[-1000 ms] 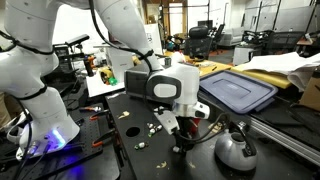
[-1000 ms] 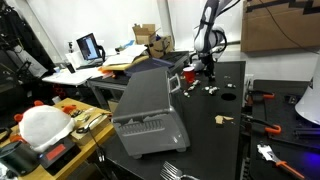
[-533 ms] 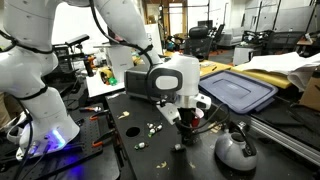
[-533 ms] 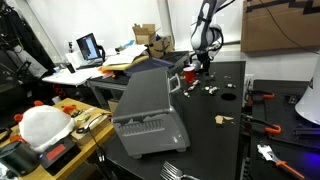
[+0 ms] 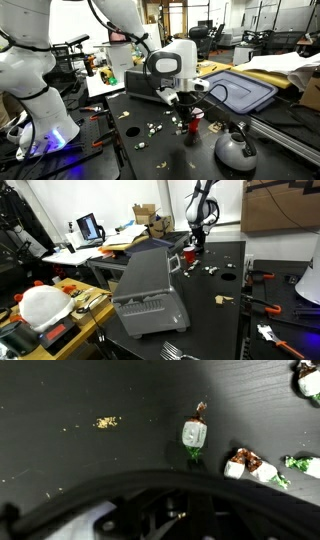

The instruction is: Put two pieces of candy in the red cup.

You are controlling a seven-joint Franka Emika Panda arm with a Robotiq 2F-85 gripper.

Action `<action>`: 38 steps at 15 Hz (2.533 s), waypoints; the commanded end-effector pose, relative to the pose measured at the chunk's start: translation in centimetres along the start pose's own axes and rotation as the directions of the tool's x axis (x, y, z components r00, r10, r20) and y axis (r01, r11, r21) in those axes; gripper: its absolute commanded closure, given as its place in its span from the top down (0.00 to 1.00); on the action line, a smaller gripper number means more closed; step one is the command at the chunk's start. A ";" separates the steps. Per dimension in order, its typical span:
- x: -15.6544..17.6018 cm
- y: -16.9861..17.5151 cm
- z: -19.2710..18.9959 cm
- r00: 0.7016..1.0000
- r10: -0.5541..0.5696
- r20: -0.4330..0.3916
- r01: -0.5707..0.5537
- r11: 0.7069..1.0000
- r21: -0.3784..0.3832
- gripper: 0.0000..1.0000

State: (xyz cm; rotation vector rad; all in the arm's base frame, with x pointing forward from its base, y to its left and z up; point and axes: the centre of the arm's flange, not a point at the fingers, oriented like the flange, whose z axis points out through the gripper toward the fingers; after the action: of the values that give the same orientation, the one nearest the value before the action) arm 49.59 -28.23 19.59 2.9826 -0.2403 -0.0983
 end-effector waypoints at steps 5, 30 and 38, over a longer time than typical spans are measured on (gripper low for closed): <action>0.8 -2.8 -7.1 0.997 -0.031 -0.066 0.026 0.997 -0.068 0.00; 4.7 -6.3 -8.0 0.943 -0.127 -0.307 0.102 0.990 -0.097 0.00; 4.8 -5.5 -7.8 0.932 -0.164 -0.325 0.118 0.981 -0.156 0.00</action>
State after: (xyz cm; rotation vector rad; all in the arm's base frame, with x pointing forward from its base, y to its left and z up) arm 55.83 -22.47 26.11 2.8512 0.0036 0.3392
